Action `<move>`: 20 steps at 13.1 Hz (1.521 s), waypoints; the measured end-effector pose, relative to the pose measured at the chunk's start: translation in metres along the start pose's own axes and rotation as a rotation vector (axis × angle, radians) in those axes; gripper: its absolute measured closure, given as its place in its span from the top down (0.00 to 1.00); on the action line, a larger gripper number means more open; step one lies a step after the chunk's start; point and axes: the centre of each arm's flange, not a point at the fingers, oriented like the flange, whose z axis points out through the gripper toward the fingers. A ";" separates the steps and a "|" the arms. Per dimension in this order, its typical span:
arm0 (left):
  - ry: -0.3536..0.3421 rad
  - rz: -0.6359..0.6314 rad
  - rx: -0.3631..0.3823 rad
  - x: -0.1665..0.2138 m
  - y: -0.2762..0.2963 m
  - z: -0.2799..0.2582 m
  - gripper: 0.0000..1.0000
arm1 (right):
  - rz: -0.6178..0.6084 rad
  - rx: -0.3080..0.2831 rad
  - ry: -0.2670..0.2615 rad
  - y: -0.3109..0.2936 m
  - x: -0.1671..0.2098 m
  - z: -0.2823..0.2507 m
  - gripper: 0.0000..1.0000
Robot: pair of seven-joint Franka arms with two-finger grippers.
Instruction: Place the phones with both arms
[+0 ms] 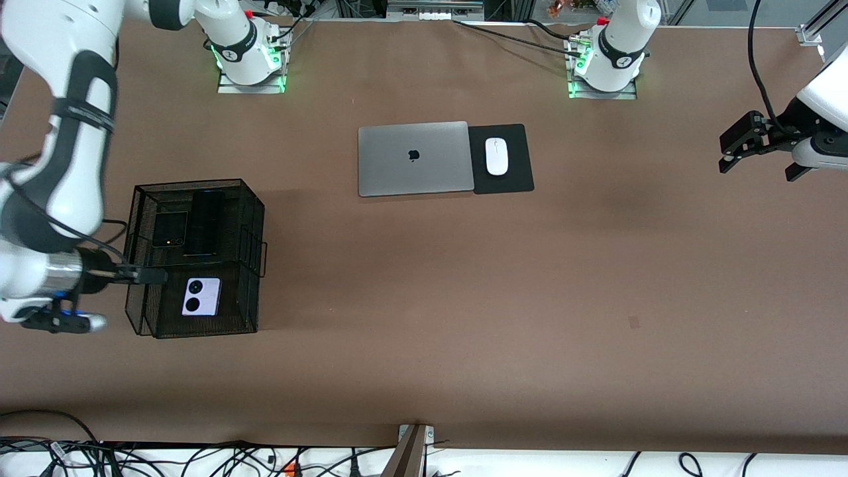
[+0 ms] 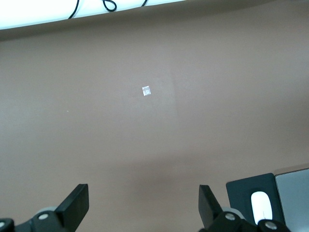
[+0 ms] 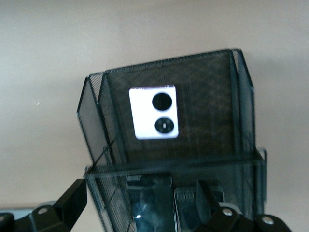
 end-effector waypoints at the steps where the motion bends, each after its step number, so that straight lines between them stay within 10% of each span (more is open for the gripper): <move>1: 0.000 0.000 0.000 0.000 0.000 0.000 1.00 | 0.014 0.009 -0.008 0.001 -0.007 -0.014 1.00; 6: -0.004 0.000 0.000 0.001 0.000 0.003 1.00 | 0.037 0.012 -0.008 -0.009 -0.034 -0.066 1.00; 11: -0.004 0.014 -0.002 0.002 0.008 0.003 1.00 | -0.061 -0.129 -0.007 -0.030 -0.060 -0.095 1.00; 15: -0.004 0.014 -0.002 0.002 0.008 0.002 1.00 | -0.068 -0.090 0.089 -0.001 -0.070 -0.089 1.00; 20: -0.007 0.012 -0.002 0.002 0.007 0.004 1.00 | -0.074 -0.189 0.137 -0.017 -0.098 -0.068 1.00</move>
